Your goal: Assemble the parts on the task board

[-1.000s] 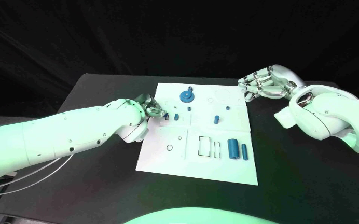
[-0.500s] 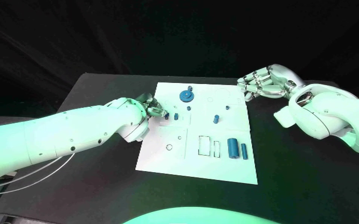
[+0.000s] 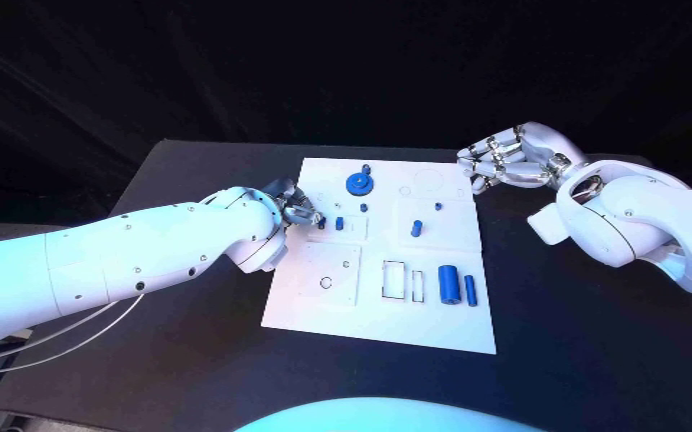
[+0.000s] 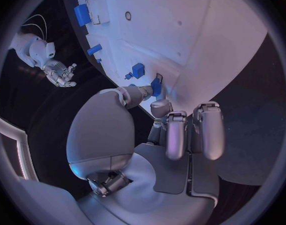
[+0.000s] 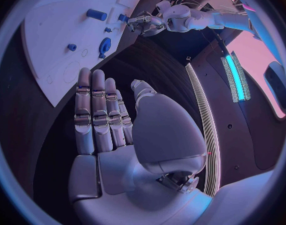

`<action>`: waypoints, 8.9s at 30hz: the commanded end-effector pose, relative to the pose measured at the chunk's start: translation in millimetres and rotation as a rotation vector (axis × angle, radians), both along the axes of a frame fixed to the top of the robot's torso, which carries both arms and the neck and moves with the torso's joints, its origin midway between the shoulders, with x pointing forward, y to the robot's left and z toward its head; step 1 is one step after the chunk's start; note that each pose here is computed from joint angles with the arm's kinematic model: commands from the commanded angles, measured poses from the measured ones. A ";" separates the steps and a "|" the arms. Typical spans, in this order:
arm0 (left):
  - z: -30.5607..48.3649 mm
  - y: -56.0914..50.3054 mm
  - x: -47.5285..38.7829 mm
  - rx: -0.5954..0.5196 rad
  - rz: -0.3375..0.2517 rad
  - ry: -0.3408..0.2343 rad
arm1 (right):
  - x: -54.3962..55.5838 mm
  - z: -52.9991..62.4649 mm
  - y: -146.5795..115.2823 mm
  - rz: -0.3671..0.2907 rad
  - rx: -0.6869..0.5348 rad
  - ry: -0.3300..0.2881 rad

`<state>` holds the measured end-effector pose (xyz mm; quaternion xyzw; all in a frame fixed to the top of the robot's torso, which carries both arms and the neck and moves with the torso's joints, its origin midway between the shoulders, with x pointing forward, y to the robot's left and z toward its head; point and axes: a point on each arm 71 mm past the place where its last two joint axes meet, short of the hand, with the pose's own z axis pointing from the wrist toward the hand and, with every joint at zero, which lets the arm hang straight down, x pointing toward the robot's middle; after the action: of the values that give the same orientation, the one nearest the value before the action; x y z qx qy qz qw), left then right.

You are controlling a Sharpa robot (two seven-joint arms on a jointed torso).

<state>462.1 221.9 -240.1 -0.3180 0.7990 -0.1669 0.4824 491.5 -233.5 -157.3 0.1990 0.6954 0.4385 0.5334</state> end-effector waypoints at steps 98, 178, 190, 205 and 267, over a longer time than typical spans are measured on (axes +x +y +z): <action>-2.6 1.2 -1.1 0.091 -0.078 0.021 | 0.3 0.1 -0.1 0.001 0.001 -0.002; -1.2 4.6 8.9 0.127 -0.133 0.079 | 0.7 -1.0 -1.1 0.000 -0.001 0.001; 0.4 0.4 10.3 0.113 -0.123 0.058 | 0.4 -0.9 -0.8 0.001 0.000 0.001; 4.6 -4.0 9.0 0.099 -0.116 0.008 | 0.1 -0.8 -1.4 0.001 0.000 0.000; -2.4 -2.6 13.9 0.199 -0.242 -0.088 | -0.4 -1.7 -2.2 0.003 0.000 0.000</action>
<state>476.6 221.0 -241.2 -0.1757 0.8151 -0.1606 0.5281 491.5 -236.5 -159.0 0.2013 0.6956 0.4366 0.5338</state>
